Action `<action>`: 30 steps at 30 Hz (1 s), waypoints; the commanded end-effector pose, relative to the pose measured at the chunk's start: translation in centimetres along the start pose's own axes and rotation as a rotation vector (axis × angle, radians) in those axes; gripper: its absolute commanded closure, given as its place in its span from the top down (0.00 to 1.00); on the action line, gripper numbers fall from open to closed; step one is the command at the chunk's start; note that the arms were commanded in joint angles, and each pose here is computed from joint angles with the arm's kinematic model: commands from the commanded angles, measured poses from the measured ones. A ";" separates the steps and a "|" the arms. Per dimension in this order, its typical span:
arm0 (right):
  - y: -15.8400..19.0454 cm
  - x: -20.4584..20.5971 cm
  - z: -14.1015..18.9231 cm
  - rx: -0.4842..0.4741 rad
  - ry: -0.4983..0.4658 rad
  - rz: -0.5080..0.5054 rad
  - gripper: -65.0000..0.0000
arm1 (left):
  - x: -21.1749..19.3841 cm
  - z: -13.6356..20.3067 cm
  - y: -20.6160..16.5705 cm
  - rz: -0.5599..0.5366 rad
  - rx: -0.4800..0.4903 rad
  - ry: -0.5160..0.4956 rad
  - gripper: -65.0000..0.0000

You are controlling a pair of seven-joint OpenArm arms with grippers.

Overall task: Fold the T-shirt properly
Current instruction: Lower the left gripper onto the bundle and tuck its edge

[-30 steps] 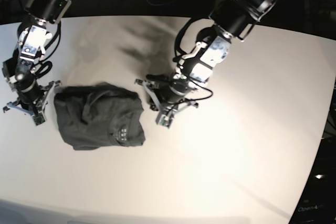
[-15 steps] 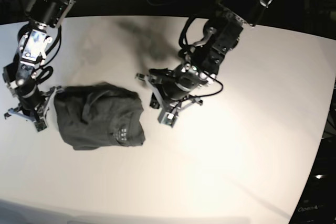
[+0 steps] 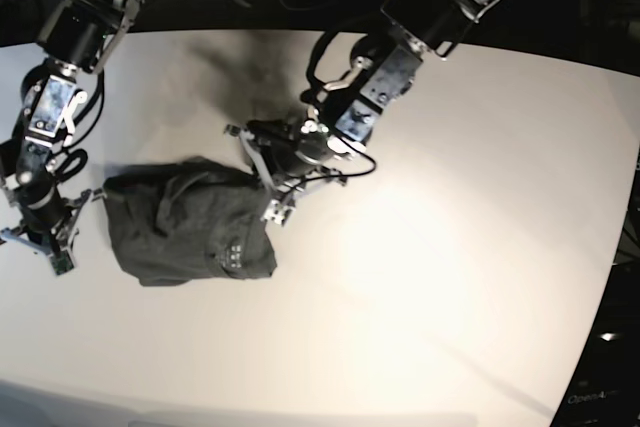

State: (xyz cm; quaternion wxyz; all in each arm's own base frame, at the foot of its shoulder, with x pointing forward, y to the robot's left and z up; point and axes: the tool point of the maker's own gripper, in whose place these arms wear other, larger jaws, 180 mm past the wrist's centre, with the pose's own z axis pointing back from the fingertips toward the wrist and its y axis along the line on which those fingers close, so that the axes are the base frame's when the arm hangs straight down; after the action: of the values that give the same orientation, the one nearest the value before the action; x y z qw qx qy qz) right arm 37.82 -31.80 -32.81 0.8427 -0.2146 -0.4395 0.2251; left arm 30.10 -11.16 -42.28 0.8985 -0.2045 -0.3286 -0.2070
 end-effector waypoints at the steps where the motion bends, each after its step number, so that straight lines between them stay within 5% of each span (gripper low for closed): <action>1: -2.1 1.9 -0.3 -0.039 -0.051 0.003 0.00 | 2.9 -0.1 -1.7 -0.009 -0.036 -0.078 0.04; 16: -0.6 6.5 -7.3 0.133 -0.058 -0.110 0.00 | 2.2 -3.6 -2.0 0.021 -0.019 -0.071 0.04; 26: 4.8 5.4 -10.3 0.330 0.022 -0.270 0.00 | 2.9 -3.7 -1.6 0.013 -0.011 -0.079 0.04; 30: 5.3 4.2 -10.4 0.340 0.038 -0.346 0.00 | 3.8 -3.6 -1.3 0.006 -0.007 -0.093 0.04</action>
State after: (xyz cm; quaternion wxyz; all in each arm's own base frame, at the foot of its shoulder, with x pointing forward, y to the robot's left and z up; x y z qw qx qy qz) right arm 45.98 -25.83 -40.92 0.9130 0.0167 -0.3791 0.1499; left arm 32.71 -14.44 -43.44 0.8905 -0.2148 -0.3497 -0.1965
